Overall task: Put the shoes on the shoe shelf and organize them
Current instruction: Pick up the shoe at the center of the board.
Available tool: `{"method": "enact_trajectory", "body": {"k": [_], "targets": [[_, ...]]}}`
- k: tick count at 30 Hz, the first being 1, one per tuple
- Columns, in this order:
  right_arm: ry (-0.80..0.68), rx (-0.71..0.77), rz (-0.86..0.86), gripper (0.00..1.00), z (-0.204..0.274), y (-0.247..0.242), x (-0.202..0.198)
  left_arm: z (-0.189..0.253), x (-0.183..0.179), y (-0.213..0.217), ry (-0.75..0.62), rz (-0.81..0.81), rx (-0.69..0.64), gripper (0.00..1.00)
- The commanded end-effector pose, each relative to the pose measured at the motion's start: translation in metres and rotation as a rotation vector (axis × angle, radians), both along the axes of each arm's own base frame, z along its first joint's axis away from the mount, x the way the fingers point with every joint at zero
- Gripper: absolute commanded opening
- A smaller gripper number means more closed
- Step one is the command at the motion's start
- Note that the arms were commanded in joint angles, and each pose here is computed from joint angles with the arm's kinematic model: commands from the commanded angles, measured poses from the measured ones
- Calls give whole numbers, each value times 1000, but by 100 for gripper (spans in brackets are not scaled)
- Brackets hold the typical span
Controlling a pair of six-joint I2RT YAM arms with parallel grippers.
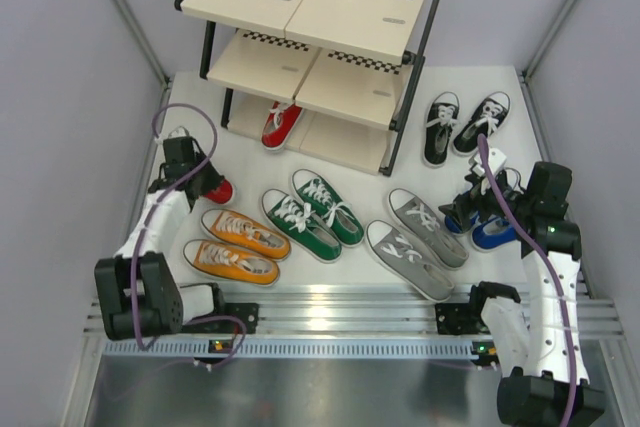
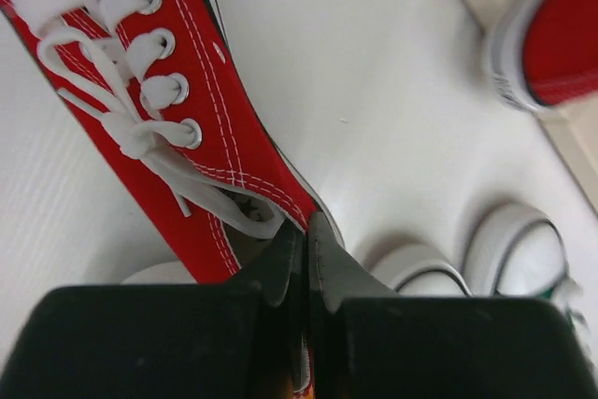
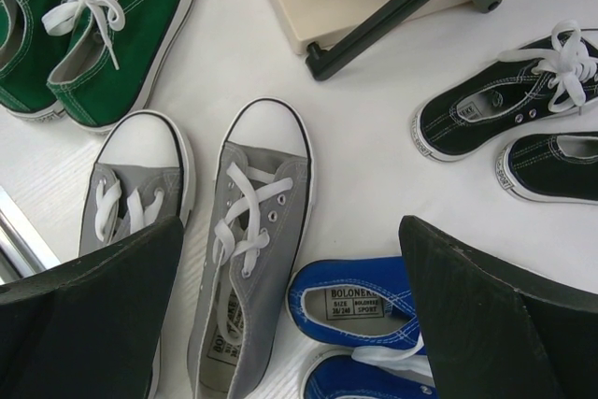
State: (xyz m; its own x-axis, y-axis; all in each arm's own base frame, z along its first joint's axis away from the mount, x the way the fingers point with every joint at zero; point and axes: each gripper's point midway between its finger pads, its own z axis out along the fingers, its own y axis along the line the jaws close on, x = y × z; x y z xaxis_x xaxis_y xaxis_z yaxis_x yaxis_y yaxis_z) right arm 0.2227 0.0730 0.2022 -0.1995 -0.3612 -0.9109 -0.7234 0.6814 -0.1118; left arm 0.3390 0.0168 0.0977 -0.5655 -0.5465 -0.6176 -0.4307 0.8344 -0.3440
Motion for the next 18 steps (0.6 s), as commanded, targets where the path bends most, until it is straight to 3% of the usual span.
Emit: {"method": "enact_trajectory", "body": {"k": [1, 9, 18], "targets": [[-46, 1, 37, 100, 9, 5, -1, 78, 10, -28, -316, -219, 21, 0], [-65, 35, 103, 99, 23, 15, -5, 175, -63, -88, -701, -558, 4, 0], [-29, 167, 296, 100, 91, 46, -41, 242, -144, -172, -861, -1027, -198, 0]]}}
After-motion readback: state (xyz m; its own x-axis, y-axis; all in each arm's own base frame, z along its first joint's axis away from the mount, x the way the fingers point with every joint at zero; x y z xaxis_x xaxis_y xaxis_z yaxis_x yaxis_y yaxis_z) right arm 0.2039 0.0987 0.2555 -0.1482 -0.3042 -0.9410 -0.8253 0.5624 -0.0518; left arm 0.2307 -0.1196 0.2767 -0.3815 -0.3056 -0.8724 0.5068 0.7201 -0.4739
